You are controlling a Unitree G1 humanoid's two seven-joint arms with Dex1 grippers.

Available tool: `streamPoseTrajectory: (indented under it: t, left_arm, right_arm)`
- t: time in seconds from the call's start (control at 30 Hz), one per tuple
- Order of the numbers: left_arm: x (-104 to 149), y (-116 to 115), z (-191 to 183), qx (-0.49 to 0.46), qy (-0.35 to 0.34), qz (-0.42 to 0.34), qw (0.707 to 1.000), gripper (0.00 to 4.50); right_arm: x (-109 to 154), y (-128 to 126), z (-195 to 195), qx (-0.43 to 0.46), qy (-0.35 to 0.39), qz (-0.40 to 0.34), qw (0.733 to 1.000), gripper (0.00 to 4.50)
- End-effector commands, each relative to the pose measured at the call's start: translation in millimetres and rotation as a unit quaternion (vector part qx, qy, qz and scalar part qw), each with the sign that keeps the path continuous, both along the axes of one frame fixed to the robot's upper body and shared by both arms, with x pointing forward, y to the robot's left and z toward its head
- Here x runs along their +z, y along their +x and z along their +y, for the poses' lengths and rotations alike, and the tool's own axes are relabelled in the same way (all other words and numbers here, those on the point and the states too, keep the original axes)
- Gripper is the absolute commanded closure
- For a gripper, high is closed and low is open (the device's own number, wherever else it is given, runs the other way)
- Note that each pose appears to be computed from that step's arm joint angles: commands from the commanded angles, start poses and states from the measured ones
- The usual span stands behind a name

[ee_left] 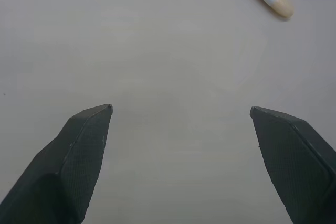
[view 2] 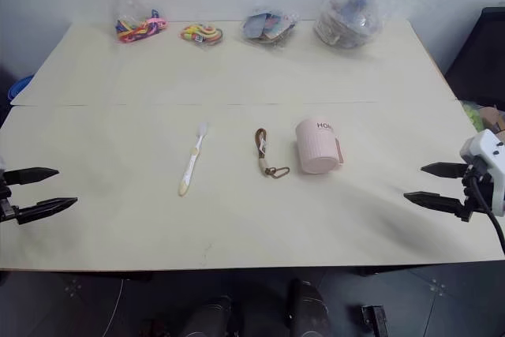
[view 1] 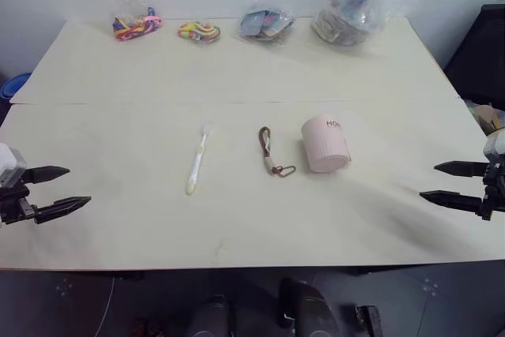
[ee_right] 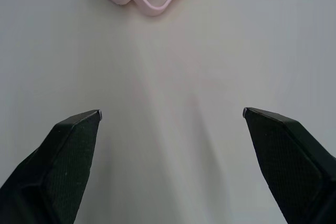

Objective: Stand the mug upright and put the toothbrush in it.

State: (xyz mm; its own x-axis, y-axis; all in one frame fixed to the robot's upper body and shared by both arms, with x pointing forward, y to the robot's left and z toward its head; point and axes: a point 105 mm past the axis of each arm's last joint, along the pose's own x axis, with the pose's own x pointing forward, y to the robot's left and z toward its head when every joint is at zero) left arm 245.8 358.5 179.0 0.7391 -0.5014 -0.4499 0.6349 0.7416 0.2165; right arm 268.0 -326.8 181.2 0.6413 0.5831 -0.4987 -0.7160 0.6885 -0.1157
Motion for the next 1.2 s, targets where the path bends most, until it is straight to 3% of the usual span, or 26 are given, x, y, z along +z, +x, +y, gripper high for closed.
streamPoseTrajectory:
  t: [0.03,0.87,1.2]
  left_arm:
    - [7,0,-2,-0.004,0.01,-0.018,1.0,0.04]
    - [5,5,-7,0.019,-0.017,-0.01,1.0,0.04]
    - [15,17,-30,0.009,-0.047,-0.016,0.999,0.04]
  right_arm:
    - [14,0,-1,0.003,0.002,-0.03,1.0,0.0]
    - [10,-1,5,-0.006,0.03,-0.018,0.999,0.0]
    - [13,7,13,-0.013,0.003,-0.07,0.997,0.0]
